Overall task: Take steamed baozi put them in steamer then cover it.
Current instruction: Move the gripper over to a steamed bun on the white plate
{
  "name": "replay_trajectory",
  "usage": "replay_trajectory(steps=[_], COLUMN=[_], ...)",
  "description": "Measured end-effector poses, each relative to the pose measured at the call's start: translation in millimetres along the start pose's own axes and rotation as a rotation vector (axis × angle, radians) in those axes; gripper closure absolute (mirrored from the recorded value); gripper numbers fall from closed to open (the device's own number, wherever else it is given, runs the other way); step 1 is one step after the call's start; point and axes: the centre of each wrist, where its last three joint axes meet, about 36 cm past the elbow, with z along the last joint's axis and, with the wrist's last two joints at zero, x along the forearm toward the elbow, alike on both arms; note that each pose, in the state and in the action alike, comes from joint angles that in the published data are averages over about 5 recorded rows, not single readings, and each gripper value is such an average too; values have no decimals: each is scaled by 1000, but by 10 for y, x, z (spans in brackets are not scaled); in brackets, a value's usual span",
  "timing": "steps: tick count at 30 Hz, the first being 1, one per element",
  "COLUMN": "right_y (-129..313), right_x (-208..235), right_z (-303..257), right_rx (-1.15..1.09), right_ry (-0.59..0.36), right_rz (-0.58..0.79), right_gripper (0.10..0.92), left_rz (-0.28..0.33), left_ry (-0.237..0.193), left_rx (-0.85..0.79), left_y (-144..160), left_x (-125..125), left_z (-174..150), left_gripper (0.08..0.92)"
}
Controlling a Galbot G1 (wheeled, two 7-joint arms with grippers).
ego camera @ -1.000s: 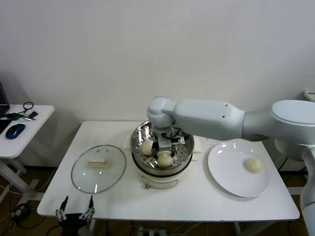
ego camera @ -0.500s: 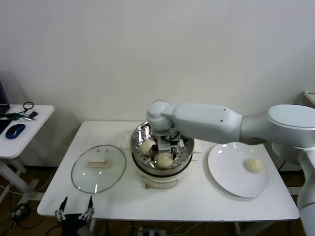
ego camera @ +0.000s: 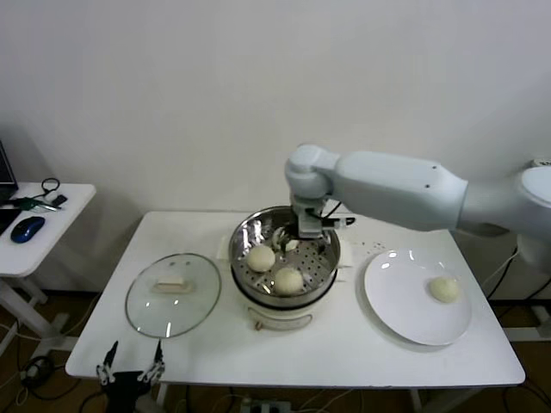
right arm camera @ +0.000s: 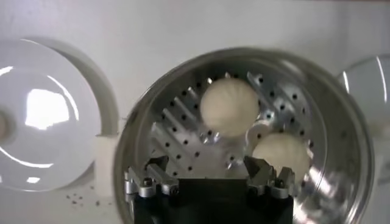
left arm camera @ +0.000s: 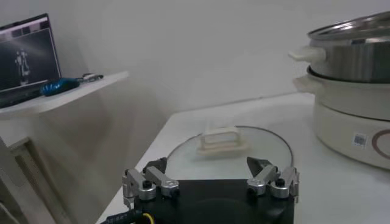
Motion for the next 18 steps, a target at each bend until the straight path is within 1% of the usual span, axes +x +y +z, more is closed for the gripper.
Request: replay_trajectory(steps=[5, 11, 14, 18], right_y=[538, 1265, 1663, 2179], right_x=[199, 289, 235, 40], right_z=[240, 437, 494, 515], right_rx=[-267, -642, -807, -982], right_ry=[25, 29, 21, -1], right_rz=[63, 121, 130, 125], right_gripper=[200, 200, 200, 200], left_rz=[5, 4, 2, -1], left_ry=[-6, -14, -16, -15], left_rx=[-1, -2, -3, -5], left_y=[-36, -46, -42, -33], left_x=[-28, -69, -77, -78], left_z=[-35, -65, -71, -67], left_gripper=[177, 177, 177, 177])
